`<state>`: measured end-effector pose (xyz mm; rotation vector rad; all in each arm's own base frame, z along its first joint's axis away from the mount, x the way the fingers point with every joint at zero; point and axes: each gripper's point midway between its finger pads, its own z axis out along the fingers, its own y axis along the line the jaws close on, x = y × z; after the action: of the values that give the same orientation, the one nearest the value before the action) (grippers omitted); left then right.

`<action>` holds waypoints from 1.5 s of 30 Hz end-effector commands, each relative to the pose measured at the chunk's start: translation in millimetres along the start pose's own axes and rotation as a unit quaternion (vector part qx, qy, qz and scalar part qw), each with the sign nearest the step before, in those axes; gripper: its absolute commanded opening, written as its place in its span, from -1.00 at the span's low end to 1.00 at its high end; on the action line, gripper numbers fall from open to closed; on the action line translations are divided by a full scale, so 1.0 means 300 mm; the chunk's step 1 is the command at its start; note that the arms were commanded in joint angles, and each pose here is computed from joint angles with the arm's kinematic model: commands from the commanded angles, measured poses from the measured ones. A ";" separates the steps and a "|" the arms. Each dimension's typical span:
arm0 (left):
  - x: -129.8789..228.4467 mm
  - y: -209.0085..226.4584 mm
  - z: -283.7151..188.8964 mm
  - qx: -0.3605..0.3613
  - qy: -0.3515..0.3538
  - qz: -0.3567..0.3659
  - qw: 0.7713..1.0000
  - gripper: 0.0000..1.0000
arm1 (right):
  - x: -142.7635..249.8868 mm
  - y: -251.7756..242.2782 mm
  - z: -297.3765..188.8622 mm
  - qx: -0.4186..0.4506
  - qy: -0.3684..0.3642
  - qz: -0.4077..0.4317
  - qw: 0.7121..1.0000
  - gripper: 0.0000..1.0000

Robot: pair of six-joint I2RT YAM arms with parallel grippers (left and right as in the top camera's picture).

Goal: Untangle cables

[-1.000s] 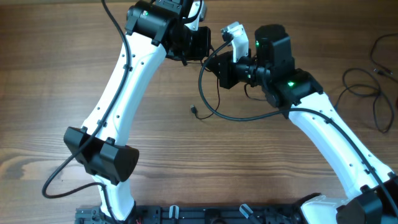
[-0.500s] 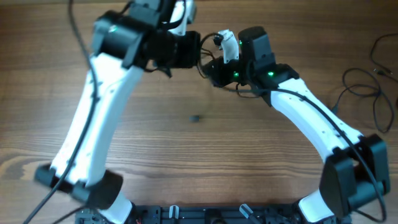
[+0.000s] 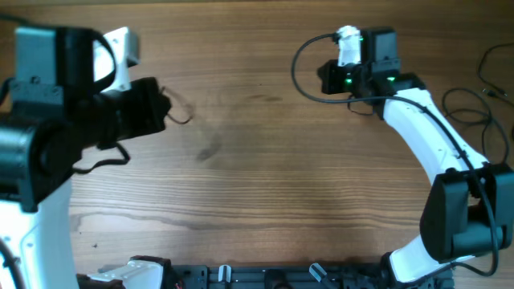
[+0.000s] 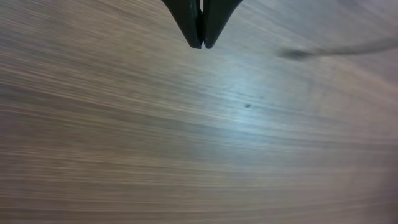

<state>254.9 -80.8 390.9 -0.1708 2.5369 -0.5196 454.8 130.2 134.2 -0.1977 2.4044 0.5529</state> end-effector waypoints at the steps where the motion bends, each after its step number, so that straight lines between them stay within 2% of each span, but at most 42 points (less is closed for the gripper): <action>1: -0.024 0.024 -0.019 -0.013 -0.020 0.004 1.000 -0.92 | 0.025 -0.025 0.007 0.002 0.013 -0.006 1.000 -0.90; 2: -0.035 0.023 -0.011 -0.012 -0.022 0.004 1.000 -0.92 | 0.036 0.006 0.008 -0.021 0.020 -0.006 1.000 -0.71; 3: -0.049 0.021 0.002 -0.012 -0.022 0.004 1.000 -0.92 | 0.048 0.049 0.007 -0.055 0.028 -0.012 0.998 -0.28; 4: -0.063 0.020 0.014 -0.011 -0.024 0.005 1.000 -0.92 | 0.059 0.092 0.003 -0.088 0.034 -0.018 0.995 0.04; 7: -0.137 0.012 0.087 -0.007 -0.030 -0.007 0.999 -0.92 | 0.090 0.243 -0.017 -0.187 0.050 -0.035 0.980 0.59; 9: -0.177 0.003 0.142 -0.002 -0.028 -0.008 1.000 -0.92 | 0.093 0.314 -0.026 -0.214 0.047 -0.062 0.974 0.65; 13: -0.245 0.009 0.262 -0.001 -0.018 -0.034 0.999 -0.92 | 0.050 0.459 -0.094 -0.242 0.005 -0.138 0.961 0.65; 19: -0.282 0.033 0.401 -0.011 0.007 -0.160 0.987 -0.92 | 0.004 0.655 -0.278 -0.274 -0.069 -0.254 0.925 0.58; 24: -0.267 -0.003 0.414 0.019 0.029 -0.161 0.986 -0.92 | 0.029 0.763 -0.340 -0.302 -0.084 -0.291 0.904 0.55; 26: -0.266 -0.004 0.414 0.019 0.030 -0.161 0.986 -0.92 | 0.046 0.787 -0.341 -0.310 -0.073 -0.280 0.906 0.57; 31: -0.260 -0.002 0.414 0.018 0.034 -0.162 0.986 -0.92 | 0.077 0.866 -0.359 -0.339 -0.077 -0.304 0.887 0.56; 35: -0.244 0.004 0.413 0.013 0.043 -0.165 0.985 -0.92 | 0.094 0.932 -0.371 -0.347 -0.107 -0.371 0.855 0.64; 37: -0.234 -0.001 0.412 0.016 0.050 -0.166 0.985 -0.92 | 0.064 0.934 -0.360 -0.322 -0.130 -0.386 0.854 0.83; 40: -0.212 -0.026 0.408 0.036 0.070 -0.170 0.982 -0.92 | 0.013 0.930 -0.356 -0.292 -0.166 -0.408 0.849 0.99; 45: -0.148 -0.083 0.388 0.080 0.124 -0.182 0.972 -0.92 | -0.010 0.927 -0.355 -0.277 -0.183 -0.420 0.844 0.99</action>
<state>363.8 -117.4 323.4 -0.5659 2.6822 -0.7940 315.4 336.1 302.5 -1.1986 1.5277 0.8025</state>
